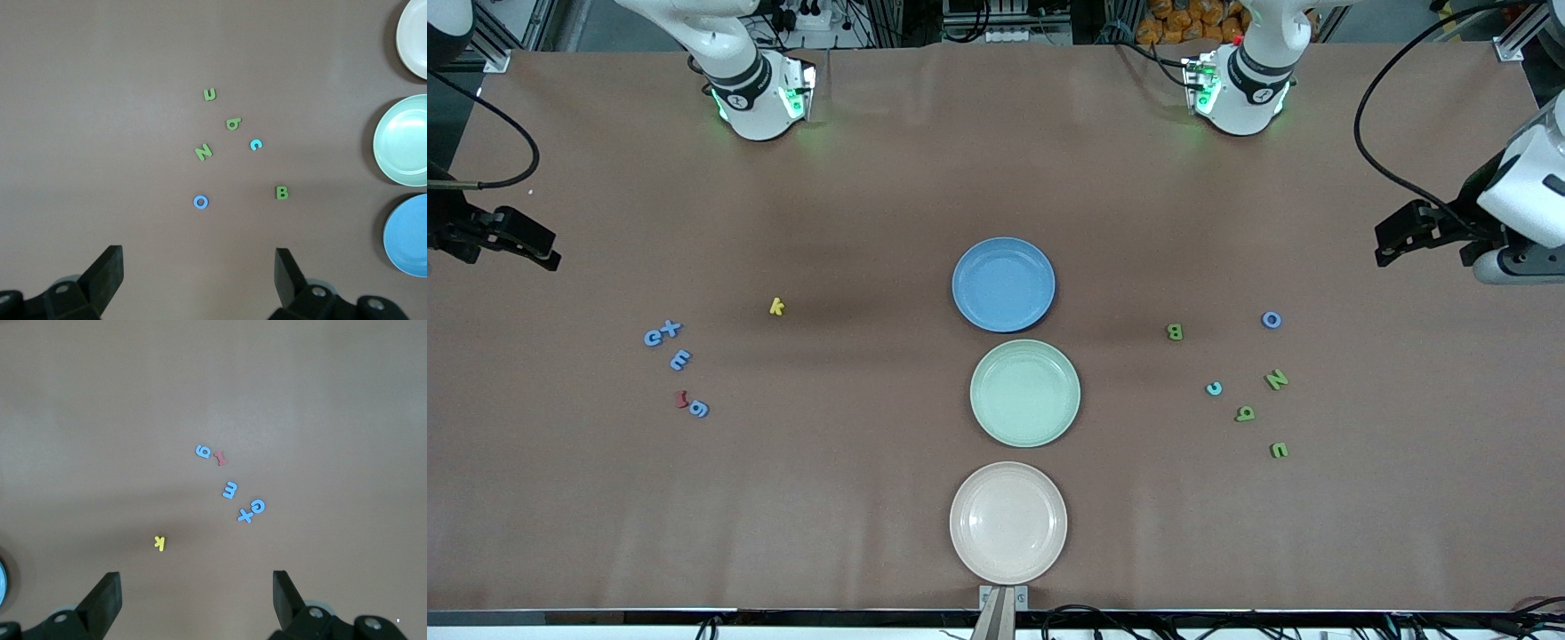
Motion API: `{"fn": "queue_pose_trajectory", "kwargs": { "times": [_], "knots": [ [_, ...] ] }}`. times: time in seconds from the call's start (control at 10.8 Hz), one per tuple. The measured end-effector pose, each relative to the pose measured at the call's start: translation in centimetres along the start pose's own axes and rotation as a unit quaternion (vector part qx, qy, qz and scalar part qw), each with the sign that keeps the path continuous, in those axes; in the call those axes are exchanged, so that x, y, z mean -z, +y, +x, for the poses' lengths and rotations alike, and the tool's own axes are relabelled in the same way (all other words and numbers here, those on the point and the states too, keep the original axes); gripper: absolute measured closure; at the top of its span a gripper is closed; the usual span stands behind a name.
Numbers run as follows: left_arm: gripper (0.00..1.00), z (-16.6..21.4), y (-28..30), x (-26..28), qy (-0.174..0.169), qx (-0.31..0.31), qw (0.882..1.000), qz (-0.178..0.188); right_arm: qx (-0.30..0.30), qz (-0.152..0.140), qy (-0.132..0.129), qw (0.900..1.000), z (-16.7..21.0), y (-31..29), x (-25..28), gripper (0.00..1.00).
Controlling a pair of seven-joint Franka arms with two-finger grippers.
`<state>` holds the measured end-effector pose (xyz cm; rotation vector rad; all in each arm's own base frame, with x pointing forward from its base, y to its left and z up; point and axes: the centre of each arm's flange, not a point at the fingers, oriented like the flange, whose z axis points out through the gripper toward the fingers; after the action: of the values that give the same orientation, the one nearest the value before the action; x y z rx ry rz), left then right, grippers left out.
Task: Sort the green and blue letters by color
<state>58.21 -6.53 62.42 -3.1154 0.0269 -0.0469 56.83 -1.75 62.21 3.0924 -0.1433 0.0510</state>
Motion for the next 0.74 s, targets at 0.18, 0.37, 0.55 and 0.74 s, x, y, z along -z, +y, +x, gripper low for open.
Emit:
{"fn": "queue_pose_trajectory", "kwargs": {
  "times": [0.18, 0.37, 0.55, 0.74],
  "knots": [
    [0.0, 1.9, 0.1, -3.1, 0.003, -0.001, 1.0, -0.005, 0.0, 0.0, -0.002, 1.0, 0.0, 0.0, -0.2, 0.0],
    [0.0, 4.4, 0.1, -8.1, -0.007, 0.003, 1.0, -0.011, 0.0, 0.0, -0.003, 1.0, 0.0, 0.0, -0.3, 0.0],
    [0.0, 6.5, 0.6, -13.8, -0.024, 0.019, 0.999, -0.017, -0.006, 0.0, 0.002, 1.0, 0.1, 0.5, -0.9, 0.0],
    [0.0, 7.9, 1.8, -18.8, -0.022, 0.031, 0.999, -0.023, -0.024, -0.001, 0.005, 1.0, 0.3, 2.4, -3.2, 0.0]
  ]
}}
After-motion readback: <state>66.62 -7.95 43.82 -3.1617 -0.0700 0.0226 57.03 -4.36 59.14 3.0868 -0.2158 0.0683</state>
